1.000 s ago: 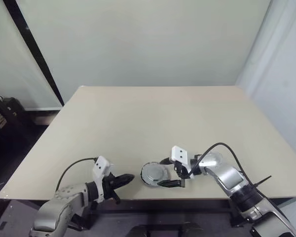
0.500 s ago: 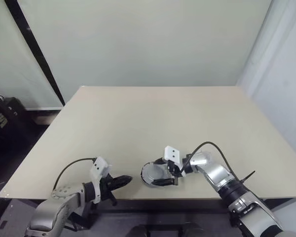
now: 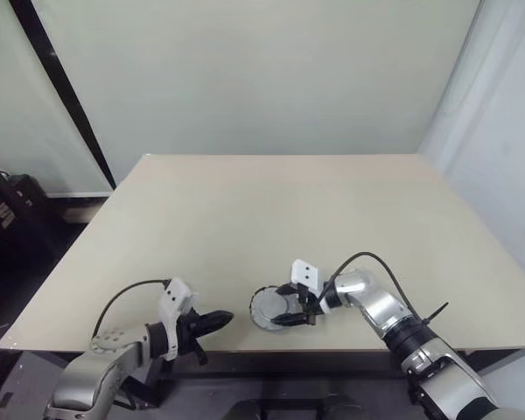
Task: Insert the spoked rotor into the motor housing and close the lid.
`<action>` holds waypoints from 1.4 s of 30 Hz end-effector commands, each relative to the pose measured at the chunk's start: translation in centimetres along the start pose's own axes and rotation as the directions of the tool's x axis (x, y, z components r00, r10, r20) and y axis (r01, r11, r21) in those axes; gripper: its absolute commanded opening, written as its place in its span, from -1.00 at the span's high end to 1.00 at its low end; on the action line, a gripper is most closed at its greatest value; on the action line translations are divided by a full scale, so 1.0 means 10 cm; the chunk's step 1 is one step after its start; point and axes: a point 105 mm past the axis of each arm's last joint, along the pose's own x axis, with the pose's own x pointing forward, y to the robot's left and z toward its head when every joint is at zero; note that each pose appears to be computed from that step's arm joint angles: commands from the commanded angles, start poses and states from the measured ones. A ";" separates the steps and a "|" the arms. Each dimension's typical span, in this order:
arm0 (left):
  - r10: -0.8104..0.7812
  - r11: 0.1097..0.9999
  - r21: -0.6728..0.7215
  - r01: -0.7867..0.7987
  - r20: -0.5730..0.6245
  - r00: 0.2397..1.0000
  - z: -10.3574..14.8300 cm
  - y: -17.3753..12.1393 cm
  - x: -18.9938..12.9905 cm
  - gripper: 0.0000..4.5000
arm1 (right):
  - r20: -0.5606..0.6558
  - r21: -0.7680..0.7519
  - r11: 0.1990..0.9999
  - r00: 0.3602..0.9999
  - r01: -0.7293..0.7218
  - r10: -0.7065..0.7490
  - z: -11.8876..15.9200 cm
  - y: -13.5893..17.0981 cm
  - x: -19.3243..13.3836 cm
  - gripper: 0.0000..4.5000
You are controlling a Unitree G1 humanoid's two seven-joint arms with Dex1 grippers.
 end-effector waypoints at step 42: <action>0.038 0.994 0.101 -0.040 0.022 0.999 0.09 0.01 0.50 1.00 | -0.143 -0.048 0.984 0.974 0.171 -0.176 0.05 -0.03 0.06 -0.49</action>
